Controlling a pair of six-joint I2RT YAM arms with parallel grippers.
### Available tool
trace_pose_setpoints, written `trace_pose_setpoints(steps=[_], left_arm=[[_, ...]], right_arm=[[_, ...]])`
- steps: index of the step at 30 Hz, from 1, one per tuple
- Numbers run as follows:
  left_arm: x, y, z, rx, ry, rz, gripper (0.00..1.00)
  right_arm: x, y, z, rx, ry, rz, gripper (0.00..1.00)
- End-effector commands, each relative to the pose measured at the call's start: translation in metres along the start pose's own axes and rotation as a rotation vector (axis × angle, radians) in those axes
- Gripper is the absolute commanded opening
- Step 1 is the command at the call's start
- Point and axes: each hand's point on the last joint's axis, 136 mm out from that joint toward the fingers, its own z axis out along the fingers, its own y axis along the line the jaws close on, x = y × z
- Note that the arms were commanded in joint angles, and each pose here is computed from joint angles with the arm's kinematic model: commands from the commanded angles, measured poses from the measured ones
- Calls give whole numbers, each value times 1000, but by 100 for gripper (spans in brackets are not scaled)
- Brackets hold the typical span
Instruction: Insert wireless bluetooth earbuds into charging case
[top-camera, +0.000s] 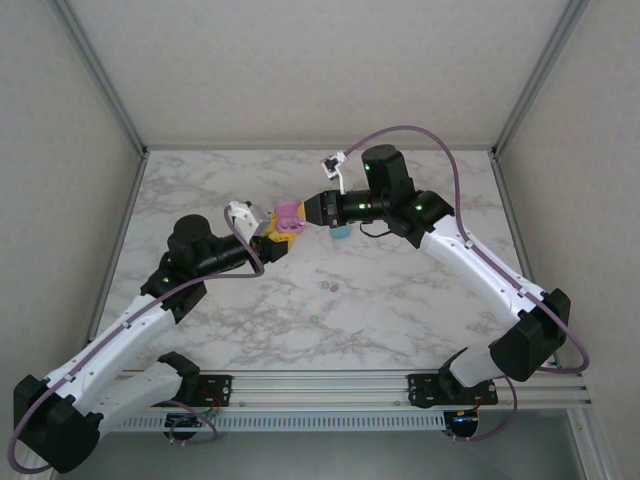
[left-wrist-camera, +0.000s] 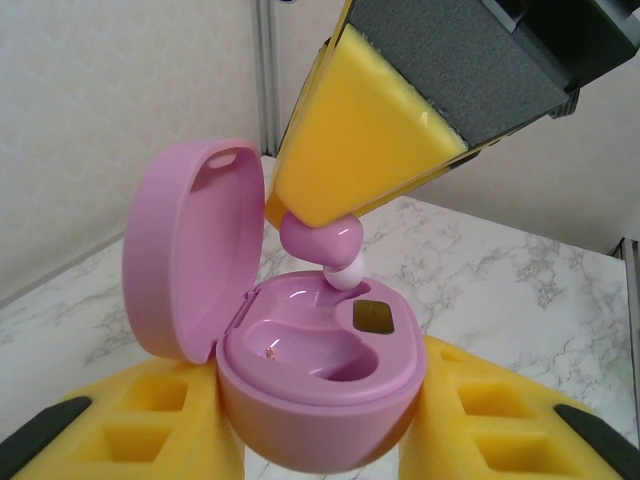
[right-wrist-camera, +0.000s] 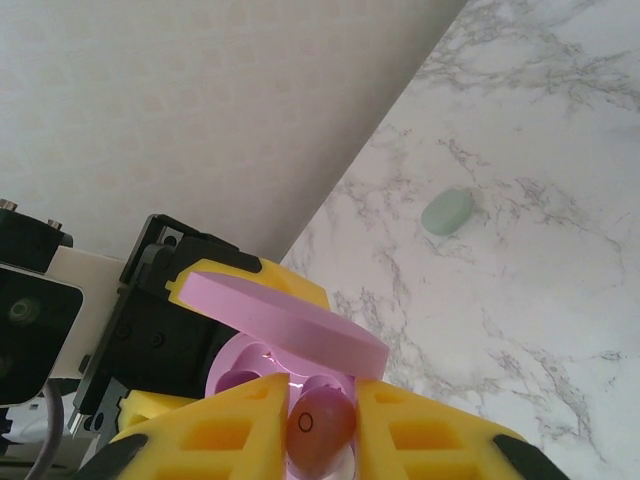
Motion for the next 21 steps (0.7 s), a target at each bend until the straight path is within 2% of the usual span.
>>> trace_pose_setpoints(steps=[1,21], left_arm=[[-43,-16,-4,64,-123,70,20],[-40,-9,-2,23,-118,75,18]], right_arm=[[0,0,-1,1,7,-21,22],[0,7,1,-53,6,8,20]])
